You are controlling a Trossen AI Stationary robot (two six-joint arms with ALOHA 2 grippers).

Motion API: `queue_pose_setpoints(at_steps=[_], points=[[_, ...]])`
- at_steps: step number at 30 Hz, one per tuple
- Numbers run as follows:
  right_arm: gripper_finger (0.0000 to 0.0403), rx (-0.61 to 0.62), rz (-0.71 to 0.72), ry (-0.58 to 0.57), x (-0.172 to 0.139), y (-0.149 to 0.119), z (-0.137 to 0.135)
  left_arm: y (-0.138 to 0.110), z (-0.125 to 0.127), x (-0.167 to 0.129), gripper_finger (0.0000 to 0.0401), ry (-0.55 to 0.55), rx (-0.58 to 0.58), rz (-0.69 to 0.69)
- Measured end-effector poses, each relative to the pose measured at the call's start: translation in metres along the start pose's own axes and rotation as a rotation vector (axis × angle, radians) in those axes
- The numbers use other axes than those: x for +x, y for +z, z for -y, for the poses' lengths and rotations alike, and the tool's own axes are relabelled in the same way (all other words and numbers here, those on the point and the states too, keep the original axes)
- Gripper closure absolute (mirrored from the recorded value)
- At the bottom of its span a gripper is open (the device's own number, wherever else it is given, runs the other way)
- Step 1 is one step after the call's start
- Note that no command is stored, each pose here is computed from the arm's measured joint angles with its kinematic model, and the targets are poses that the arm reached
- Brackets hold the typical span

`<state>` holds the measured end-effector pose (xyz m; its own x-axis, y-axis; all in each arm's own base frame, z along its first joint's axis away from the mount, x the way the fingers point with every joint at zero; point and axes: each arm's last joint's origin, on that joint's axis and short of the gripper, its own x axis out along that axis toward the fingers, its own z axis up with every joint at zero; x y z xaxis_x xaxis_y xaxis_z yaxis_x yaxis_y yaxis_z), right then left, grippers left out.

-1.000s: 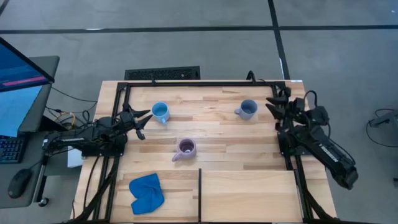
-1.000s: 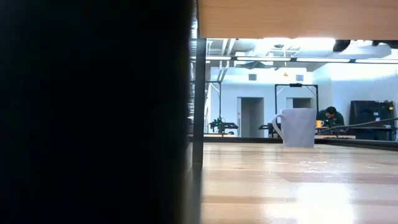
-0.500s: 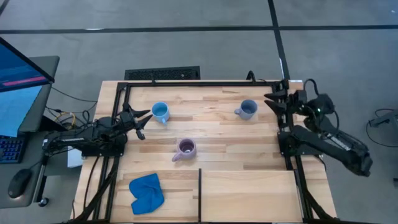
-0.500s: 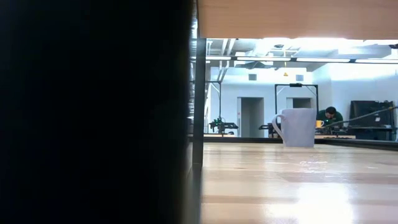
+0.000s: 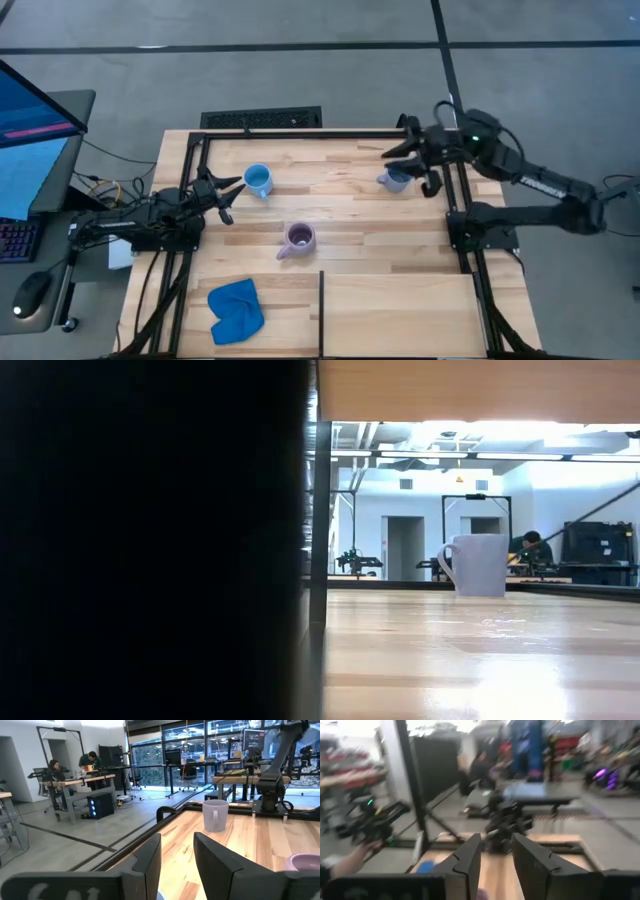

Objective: Stack small to large cups/mugs on shelf
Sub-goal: Put the purple mug on the shelf

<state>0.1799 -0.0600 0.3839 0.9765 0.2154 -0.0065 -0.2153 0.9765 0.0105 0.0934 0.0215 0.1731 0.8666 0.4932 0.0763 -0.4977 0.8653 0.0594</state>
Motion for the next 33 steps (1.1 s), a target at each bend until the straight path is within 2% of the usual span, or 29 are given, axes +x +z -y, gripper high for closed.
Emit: queue_pose_setpoints(at_steps=[5,14,18,21,33], points=[[0.0272,-0.018,-0.102,0.110,0.037,0.015,-0.004,0.000,0.000,0.000,0.0293,0.000,0.001,0.000],[0.0272,-0.001,-0.203,0.177,0.096,0.030,-0.005,0.000,0.000,0.000,0.0293,0.000,0.001,0.000],[0.0272,0.022,-0.248,0.195,0.119,0.028,-0.005,0.000,0.000,0.000,0.0293,0.000,0.001,0.000],[0.0272,0.091,-0.293,0.153,0.137,0.023,-0.003,0.000,0.000,0.000,0.0293,0.000,0.001,0.000],[0.0272,0.250,-0.560,0.133,0.189,-0.013,0.001,0.000,0.000,0.000,0.0293,0.000,0.000,0.000]])
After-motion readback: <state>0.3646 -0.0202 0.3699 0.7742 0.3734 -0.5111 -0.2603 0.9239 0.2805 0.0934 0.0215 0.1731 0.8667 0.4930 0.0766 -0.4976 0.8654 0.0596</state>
